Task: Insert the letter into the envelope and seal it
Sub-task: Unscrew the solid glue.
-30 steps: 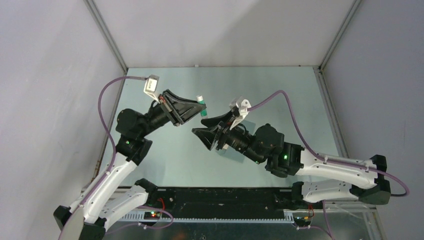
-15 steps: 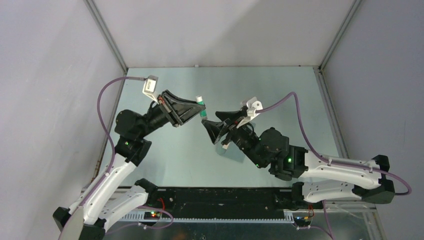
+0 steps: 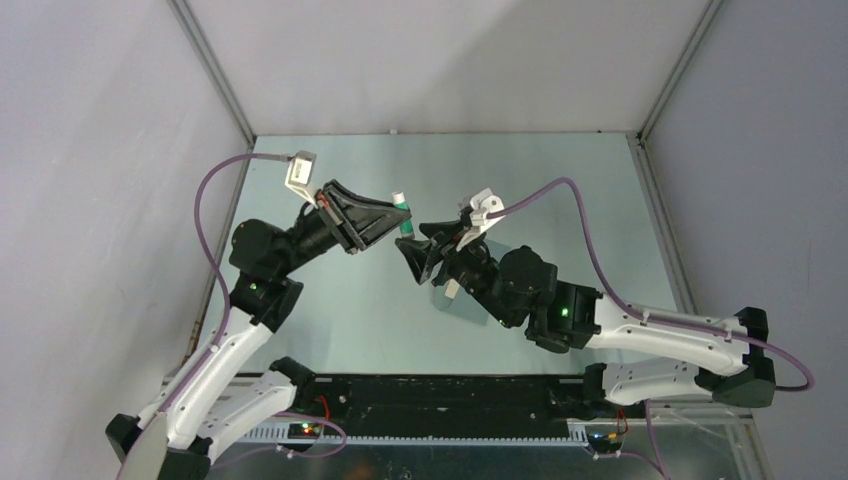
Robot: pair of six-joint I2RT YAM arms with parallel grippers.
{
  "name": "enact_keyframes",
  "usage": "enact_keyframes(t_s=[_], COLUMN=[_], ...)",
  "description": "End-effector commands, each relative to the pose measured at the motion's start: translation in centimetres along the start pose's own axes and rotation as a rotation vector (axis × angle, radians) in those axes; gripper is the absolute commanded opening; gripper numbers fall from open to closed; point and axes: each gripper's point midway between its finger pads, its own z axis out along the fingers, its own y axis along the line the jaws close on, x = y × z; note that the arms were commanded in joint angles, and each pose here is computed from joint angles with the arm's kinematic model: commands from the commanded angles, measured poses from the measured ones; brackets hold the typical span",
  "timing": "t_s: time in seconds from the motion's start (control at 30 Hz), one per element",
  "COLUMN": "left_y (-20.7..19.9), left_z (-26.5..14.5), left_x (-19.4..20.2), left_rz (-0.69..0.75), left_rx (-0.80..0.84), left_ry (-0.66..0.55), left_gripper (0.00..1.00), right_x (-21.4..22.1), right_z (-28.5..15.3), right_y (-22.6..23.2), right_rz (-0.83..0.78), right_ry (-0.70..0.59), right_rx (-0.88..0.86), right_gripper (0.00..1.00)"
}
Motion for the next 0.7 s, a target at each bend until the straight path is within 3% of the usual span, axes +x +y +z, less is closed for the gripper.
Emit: enact_keyframes(t_s=[0.0,0.2,0.27,0.37,0.67], left_y=[-0.9,-0.8,-0.9,-0.9,-1.5], left_z=[-0.2,-0.2,-0.3,-0.3,-0.6], left_x=[-0.5,-0.4,-0.4,-0.4,-0.8], left_rz=[0.037,0.036,0.039,0.043,0.063], left_rx=[0.026,0.025,0.026,0.024,0.037], left_ry=[-0.013,-0.012,-0.013,-0.012,-0.003], left_gripper=[0.0,0.0,0.0,0.0,0.0], right_x=[-2.2,-2.3,-2.3,-2.4,-4.1], right_z=[0.4,0.4,0.3,0.2,-2.3], right_y=[0.8,0.7,0.6,0.7,3.1], right_rz=[0.043,0.053,0.056,0.07,0.233], right_ry=[-0.04,-0.039,-0.036,-0.034,-0.087], right_rx=[-0.023,-0.026,-0.028,-0.039,-0.475], right_gripper=[0.52,0.32,0.22,0.0,0.0])
